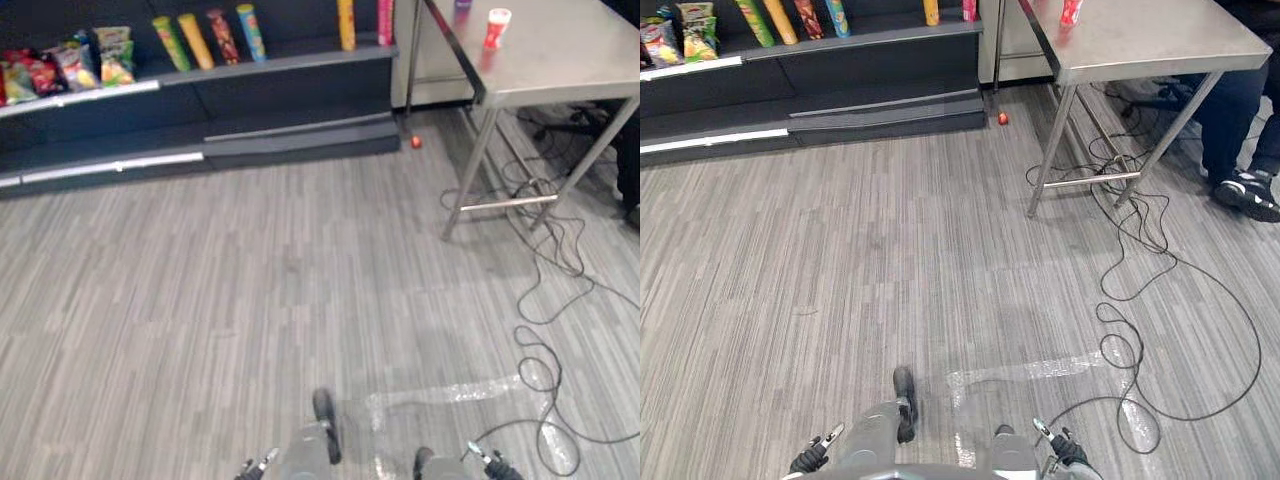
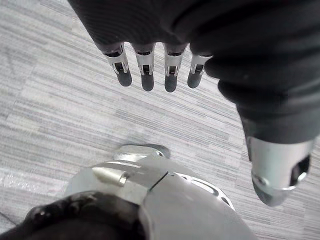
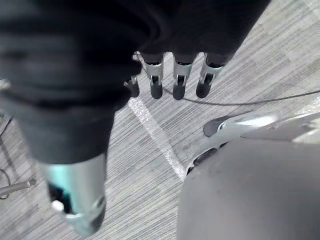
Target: Put the gum and the chips on the shelf.
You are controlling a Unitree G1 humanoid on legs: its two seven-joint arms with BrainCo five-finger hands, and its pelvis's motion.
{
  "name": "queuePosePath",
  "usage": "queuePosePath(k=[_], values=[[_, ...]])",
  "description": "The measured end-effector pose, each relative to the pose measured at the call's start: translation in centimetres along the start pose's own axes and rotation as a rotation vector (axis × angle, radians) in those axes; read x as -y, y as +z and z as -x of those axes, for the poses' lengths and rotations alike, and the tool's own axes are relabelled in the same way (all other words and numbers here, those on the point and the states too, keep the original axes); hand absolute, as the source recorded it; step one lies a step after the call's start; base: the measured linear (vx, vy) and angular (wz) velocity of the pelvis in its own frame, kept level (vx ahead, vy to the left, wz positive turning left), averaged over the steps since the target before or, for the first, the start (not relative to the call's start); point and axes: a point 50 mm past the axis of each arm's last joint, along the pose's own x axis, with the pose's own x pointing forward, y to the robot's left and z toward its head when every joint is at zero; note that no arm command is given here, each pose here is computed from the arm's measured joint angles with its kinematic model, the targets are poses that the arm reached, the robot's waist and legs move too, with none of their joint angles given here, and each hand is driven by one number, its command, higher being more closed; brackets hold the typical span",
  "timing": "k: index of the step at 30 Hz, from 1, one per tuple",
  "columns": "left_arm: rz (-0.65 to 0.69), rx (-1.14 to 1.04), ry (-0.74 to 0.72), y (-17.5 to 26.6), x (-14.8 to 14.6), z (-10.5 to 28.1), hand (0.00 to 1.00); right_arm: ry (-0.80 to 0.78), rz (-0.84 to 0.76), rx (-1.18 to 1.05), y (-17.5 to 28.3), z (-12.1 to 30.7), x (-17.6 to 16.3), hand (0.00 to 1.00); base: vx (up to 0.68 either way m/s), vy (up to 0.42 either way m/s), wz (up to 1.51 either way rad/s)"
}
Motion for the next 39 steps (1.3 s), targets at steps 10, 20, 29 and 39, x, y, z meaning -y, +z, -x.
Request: queuePosePath(k=[10,20,29,39], values=[[-0.056,0.029,0.012,1.0,-1.0,-0.2,0.00,0.045,-0.049,-0.011,-0.4,-0.2,-2.3,0.00,0.40,0.310,-0.34],[-0.125,-0.008,-0.026,0.0,-0.9,0.0,0.00,0.044,-0.016,0.066,1.3,-0.3,-1.7,0.00,0.25,0.157,-0.06],[-0.035,-0.024,-0.004,-0.5,-0.5,0.1,0.00,0.002,-0.039,-0.014,-1.5,0.5,-0.1,0.00,0.45,-0.148,0.48],[0.073,0.013,-0.017,0.5,0.7,-0.2,0.00,0.025,-0.035,0.016,-0.5,0.3,-0.3,0.00,0.48,-0.238,0.17]])
